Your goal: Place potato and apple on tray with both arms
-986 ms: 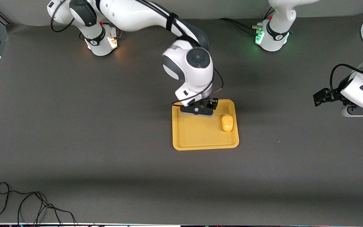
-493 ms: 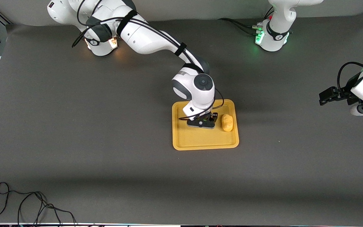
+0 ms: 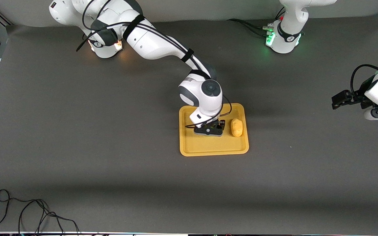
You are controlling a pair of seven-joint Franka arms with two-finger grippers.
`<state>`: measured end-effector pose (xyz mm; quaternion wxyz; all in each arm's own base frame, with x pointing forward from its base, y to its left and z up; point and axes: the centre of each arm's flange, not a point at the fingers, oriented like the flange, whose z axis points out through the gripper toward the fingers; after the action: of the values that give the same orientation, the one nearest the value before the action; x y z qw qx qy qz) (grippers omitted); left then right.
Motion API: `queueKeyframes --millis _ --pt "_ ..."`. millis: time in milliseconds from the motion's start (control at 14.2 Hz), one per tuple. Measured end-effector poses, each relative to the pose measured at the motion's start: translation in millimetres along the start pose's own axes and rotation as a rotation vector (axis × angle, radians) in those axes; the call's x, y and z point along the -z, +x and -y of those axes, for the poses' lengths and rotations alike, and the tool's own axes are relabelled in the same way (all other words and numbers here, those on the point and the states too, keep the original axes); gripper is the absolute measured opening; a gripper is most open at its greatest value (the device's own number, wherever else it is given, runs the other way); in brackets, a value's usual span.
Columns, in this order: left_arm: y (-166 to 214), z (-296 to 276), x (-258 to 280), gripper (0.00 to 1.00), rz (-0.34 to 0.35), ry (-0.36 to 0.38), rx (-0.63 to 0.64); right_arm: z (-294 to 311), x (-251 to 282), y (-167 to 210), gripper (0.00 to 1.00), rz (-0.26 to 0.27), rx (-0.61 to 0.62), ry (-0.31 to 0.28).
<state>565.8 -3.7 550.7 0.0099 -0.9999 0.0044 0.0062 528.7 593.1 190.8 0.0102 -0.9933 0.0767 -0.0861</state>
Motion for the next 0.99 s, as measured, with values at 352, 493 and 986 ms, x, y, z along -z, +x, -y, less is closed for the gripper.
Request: queueKeyframes --millis 352,493,986 --pt "-2.1 0.2 5.2 1.00 -0.011 0.000 0.000 3.0 122.0 27.3 1.00 -0.009 -0.029 -0.012" --pt "-2.3 0.3 6.1 1.00 -0.013 0.000 0.000 -15.6 196.7 44.0 1.00 0.000 -0.061 -0.040" --pt "2.0 0.5 18.0 1.00 -0.055 0.000 0.001 -191.1 348.3 139.6 1.00 0.088 0.026 -0.140"
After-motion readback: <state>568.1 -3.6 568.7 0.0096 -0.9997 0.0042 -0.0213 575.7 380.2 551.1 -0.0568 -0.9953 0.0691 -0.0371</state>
